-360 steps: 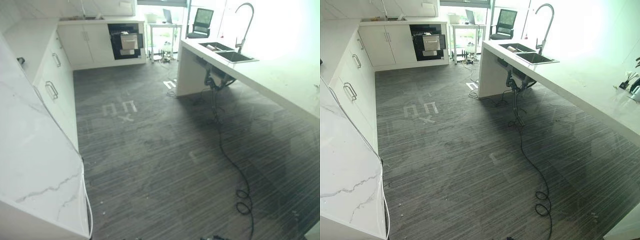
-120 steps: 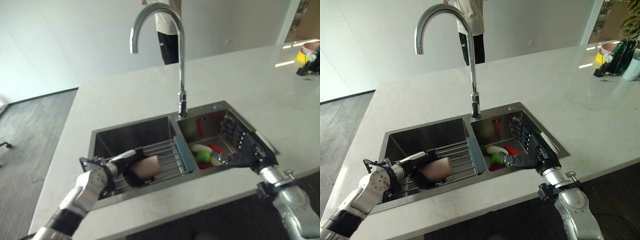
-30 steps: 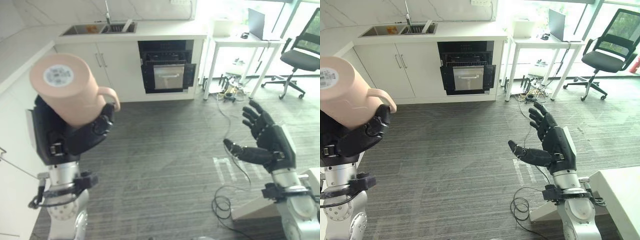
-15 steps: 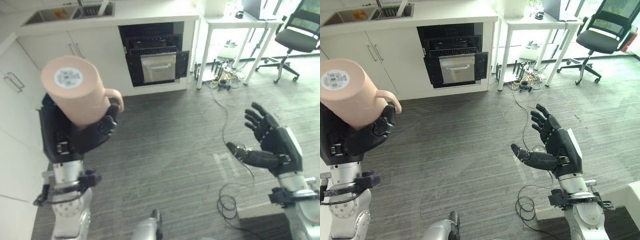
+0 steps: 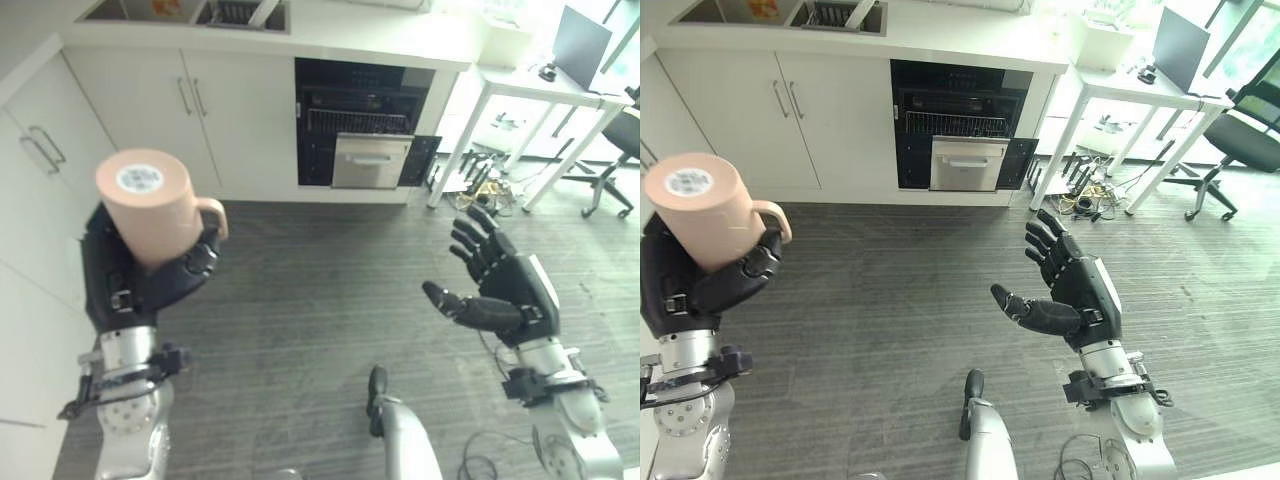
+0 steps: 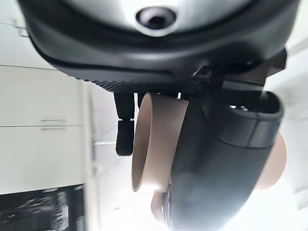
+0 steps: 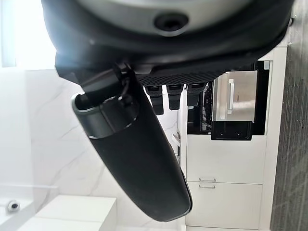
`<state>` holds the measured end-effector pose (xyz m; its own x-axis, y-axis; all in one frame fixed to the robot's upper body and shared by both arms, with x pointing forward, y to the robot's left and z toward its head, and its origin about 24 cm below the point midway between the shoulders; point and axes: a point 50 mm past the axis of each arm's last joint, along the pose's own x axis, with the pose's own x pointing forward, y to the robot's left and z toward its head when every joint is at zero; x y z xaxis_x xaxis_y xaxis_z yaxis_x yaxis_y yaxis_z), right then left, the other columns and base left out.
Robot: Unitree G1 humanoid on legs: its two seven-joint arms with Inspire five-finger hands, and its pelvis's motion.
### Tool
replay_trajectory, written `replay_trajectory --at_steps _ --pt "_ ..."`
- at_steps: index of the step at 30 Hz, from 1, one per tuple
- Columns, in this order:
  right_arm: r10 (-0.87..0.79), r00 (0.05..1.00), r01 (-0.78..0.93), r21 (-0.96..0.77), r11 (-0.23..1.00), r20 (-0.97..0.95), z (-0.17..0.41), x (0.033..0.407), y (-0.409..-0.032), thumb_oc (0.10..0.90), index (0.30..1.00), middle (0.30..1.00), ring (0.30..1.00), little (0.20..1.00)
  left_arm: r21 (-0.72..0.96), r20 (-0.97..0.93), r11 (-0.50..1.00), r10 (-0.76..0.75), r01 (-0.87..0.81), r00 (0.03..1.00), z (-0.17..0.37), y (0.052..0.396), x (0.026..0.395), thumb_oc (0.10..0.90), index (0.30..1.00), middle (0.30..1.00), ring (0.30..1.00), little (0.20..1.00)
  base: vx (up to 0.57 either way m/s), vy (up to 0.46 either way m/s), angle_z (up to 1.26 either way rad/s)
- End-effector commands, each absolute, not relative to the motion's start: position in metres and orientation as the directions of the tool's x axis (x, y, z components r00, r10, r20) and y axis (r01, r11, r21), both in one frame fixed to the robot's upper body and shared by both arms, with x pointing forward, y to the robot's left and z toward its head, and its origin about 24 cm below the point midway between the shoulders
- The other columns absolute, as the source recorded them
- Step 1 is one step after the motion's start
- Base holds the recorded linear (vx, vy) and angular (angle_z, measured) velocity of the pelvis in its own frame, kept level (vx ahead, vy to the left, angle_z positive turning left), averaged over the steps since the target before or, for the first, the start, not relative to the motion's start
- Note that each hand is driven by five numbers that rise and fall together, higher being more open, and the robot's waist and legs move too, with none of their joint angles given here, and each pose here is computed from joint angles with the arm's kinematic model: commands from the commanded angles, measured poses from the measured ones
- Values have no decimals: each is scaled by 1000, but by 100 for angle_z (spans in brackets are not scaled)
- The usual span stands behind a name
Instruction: Place the dishes in the dishwasher.
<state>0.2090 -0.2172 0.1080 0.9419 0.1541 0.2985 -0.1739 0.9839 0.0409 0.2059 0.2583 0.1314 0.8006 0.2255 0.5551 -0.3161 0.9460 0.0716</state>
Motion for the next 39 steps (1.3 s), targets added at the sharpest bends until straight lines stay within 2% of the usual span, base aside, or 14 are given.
replay_trajectory --at_steps 1,13,19,24,30,39 --pt "147 807 -174 -8 985 572 167 206 -225 800 900 900 900 900 126 810 960 46 -249 585 195 233 192 400 300 300 300 300 411 -309 6" --pt "116 833 -103 -54 993 541 162 212 -236 800 900 900 900 900 97 788 978 37 -183 614 179 233 191 400 300 300 300 300 339 -275 -36" --pt "129 843 -114 -60 992 522 158 215 -226 800 900 900 900 900 78 773 977 68 -200 631 174 234 190 400 300 300 300 300 331 137 -77" --pt "139 845 -112 -83 990 517 164 208 -236 800 900 900 900 900 60 791 978 74 -197 608 181 234 195 400 300 300 300 300 372 325 -15" --pt "94 844 -69 -66 995 527 164 212 -235 800 900 900 900 900 68 808 984 41 -163 587 191 227 205 400 300 300 300 300 199 130 39" --pt "154 846 -147 -54 988 511 159 222 -218 800 900 900 900 900 90 820 977 38 -194 571 197 227 206 400 300 300 300 300 162 25 11"
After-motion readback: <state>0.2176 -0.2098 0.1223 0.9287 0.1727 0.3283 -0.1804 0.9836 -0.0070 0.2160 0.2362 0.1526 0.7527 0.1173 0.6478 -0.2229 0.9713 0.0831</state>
